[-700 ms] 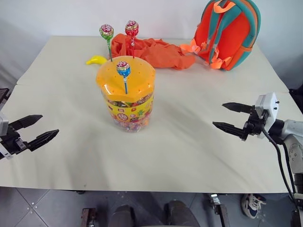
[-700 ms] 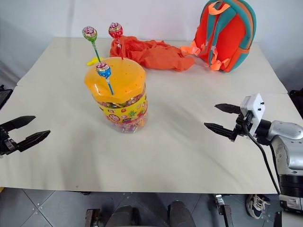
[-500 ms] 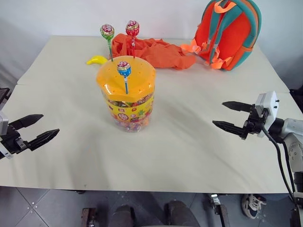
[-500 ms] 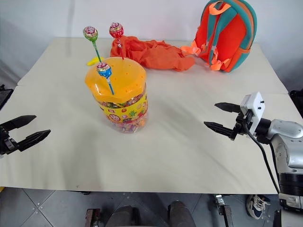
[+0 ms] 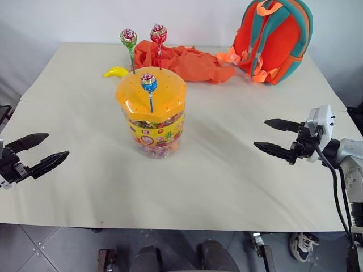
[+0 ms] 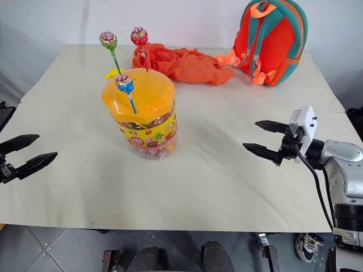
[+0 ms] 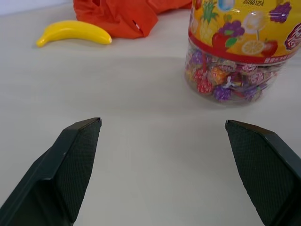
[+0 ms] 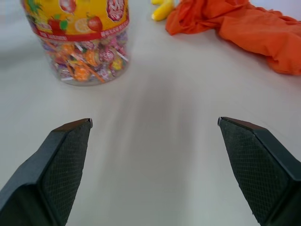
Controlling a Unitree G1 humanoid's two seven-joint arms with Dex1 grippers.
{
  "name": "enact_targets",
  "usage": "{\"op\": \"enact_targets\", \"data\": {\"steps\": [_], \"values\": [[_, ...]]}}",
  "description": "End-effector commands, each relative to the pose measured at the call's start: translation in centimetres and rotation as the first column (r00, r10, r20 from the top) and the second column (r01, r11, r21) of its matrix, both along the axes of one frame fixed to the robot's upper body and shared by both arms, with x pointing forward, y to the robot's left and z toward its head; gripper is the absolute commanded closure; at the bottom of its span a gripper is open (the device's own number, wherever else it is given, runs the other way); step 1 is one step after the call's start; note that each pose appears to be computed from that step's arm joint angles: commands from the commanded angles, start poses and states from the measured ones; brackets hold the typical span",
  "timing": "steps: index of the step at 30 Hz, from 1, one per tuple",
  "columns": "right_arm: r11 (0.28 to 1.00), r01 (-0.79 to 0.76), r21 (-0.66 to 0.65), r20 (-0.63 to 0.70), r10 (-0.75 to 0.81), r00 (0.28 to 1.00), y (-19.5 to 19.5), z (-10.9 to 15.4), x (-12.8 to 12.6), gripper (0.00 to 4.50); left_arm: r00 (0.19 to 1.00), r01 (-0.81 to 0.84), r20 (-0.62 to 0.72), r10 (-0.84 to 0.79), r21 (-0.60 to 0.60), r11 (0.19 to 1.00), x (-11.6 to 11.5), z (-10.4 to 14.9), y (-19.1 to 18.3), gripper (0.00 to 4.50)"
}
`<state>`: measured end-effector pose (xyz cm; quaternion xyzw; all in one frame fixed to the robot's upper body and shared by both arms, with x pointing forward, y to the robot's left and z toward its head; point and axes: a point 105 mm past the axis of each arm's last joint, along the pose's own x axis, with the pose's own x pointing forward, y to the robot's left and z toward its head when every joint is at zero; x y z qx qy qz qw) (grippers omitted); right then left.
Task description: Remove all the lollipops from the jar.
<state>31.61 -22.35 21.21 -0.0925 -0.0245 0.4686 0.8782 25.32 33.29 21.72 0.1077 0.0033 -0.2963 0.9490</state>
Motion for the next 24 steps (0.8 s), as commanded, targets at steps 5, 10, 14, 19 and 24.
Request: {"op": "enact_targets", "data": {"steps": [5,10,14,19,24], "values": [[0.994,-0.080,0.081,0.153,0.067,0.986,1.1,5.7,-1.7,0.00,0.981,0.097,0.164,-0.108,0.071,0.993,2.8,6.5,-2.9,0.01],[0.988,-0.115,0.099,0.176,0.097,0.980,1.7,6.8,-3.0,0.00,0.936,0.248,0.244,-0.254,0.055,0.967,4.8,10.0,-6.1,0.01],[0.985,-0.131,0.112,0.187,0.109,0.976,2.3,7.2,-3.7,0.00,0.883,0.376,0.289,-0.371,0.042,0.926,6.6,11.7,-8.8,0.01],[0.980,-0.152,0.132,0.205,0.123,0.971,3.3,7.6,-4.3,0.00,0.809,0.539,0.261,-0.527,0.027,0.842,9.0,11.7,-13.0,0.01],[0.979,-0.149,0.138,0.228,0.115,0.967,3.5,8.0,-4.8,0.00,0.759,0.623,0.248,-0.603,-0.004,0.783,11.5,11.1,-16.2,0.01]]}}
